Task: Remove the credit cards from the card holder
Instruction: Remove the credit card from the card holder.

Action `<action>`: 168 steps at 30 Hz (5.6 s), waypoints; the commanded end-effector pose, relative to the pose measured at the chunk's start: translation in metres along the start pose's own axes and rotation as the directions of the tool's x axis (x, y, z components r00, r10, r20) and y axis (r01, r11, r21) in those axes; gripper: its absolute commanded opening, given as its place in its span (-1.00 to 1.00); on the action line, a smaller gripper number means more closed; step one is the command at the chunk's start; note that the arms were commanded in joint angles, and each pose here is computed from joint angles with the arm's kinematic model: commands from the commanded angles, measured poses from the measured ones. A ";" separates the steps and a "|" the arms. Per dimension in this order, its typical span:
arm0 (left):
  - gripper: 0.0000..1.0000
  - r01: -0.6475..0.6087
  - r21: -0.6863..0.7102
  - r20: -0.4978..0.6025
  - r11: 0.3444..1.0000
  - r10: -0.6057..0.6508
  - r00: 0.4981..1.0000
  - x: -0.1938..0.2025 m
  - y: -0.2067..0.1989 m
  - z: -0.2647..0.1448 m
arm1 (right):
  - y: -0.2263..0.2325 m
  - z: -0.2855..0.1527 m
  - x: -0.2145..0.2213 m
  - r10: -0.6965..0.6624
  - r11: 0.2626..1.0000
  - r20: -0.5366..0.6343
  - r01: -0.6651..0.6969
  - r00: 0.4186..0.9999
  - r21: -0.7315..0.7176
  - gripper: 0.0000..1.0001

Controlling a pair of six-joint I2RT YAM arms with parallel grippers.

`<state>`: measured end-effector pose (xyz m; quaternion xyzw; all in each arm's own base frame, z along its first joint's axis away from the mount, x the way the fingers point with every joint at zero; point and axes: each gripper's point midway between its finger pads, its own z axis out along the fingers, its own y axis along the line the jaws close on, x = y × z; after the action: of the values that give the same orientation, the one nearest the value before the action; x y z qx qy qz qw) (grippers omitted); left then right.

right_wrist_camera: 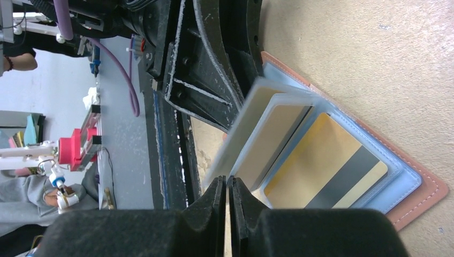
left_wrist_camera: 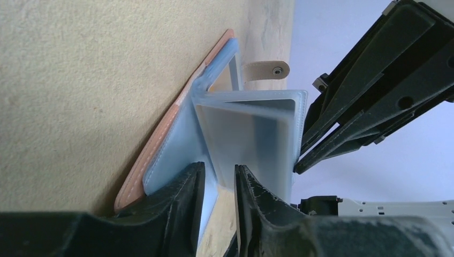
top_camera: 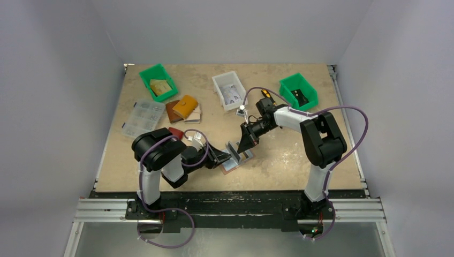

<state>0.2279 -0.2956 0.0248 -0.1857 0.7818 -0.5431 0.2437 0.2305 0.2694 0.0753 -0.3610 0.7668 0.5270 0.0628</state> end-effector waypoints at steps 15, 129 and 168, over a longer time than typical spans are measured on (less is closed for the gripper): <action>-0.03 -0.037 0.025 0.056 0.999 0.036 0.998 -0.010 -0.003 -0.018 | -0.022 0.002 -0.001 -0.038 0.990 -0.026 0.041 0.999 0.138 -0.88; -0.10 -0.229 0.041 -0.109 0.973 0.232 0.967 -0.018 -0.068 -0.002 | -0.047 0.005 0.002 -0.036 0.956 -0.053 0.050 0.998 0.287 -0.41; -1.00 -0.429 0.217 0.004 0.877 0.439 0.899 -0.028 -0.113 -0.020 | 0.019 -0.013 -0.029 -0.184 0.981 0.047 0.180 0.982 0.074 -0.27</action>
<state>0.2423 -0.2983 0.1037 -0.0080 0.7995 -0.5130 0.3123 0.2282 0.2760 0.0877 -0.4177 0.7537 0.4955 0.1091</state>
